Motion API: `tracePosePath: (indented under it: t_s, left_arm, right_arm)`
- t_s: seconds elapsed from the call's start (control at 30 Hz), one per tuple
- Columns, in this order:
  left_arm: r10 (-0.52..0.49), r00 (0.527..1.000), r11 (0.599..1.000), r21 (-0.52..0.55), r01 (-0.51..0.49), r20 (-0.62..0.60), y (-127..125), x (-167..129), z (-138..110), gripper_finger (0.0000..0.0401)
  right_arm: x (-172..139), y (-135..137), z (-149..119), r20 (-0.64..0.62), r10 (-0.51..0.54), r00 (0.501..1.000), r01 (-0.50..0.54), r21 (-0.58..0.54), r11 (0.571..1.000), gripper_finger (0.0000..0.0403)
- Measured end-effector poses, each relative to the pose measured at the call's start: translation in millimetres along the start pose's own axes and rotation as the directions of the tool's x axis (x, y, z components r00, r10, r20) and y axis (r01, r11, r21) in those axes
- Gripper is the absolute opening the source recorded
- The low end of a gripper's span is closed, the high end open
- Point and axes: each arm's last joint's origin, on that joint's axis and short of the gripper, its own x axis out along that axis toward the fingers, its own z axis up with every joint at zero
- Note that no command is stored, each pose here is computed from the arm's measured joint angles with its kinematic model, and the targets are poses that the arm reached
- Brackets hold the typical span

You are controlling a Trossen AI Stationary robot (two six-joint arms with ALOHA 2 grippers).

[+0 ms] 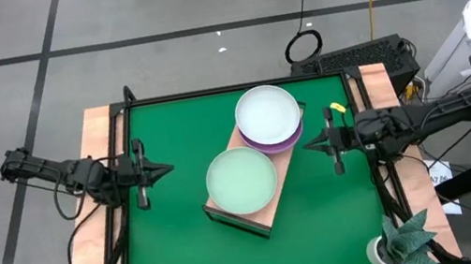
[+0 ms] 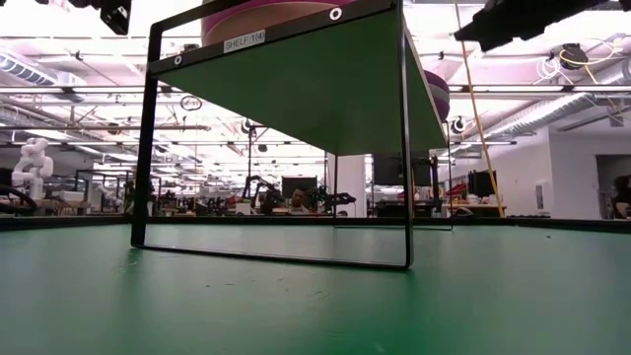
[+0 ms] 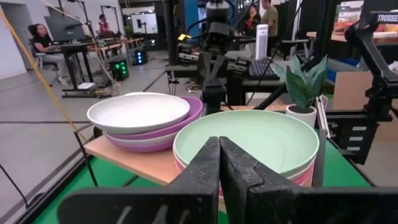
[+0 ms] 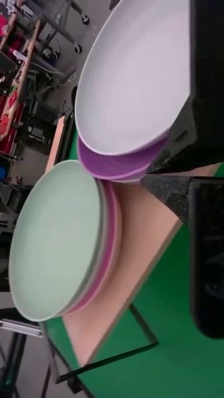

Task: Place and stack plates onto a shelf
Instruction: Return to Home Position

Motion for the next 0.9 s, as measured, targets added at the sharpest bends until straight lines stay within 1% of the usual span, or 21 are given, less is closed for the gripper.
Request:
tracePosePath:
  t_s: [0.37, 0.57, 0.63, 0.9]
  left_arm:
    - [0.057, 0.994, 0.998, 0.013, -0.056, -0.088, 2, -1, -9, 0.0004]
    - [0.057, 0.994, 0.998, 0.009, -0.057, -0.094, 2, -1, -10, 0.0004]
    - [0.058, 0.993, 0.998, 0.020, -0.056, -0.105, 2, -1, -11, 0.0004]
    - [0.089, 0.987, 0.995, 0.064, -0.081, -0.136, 0, 3, -33, 0.0004]
  right_arm:
    - [-3, 4, -26, 0.077, -0.012, 0.997, 0.016, -0.049, 0.999, 0.0000]
    - [0, 10, -39, 0.154, 0.068, 0.986, -0.053, -0.098, 0.994, 0.0000]
    - [2, 11, -43, 0.170, 0.076, 0.982, -0.057, -0.109, 0.992, 0.0000]
    - [8, 15, -58, 0.198, 0.068, 0.978, -0.045, -0.120, 0.992, 0.0000]
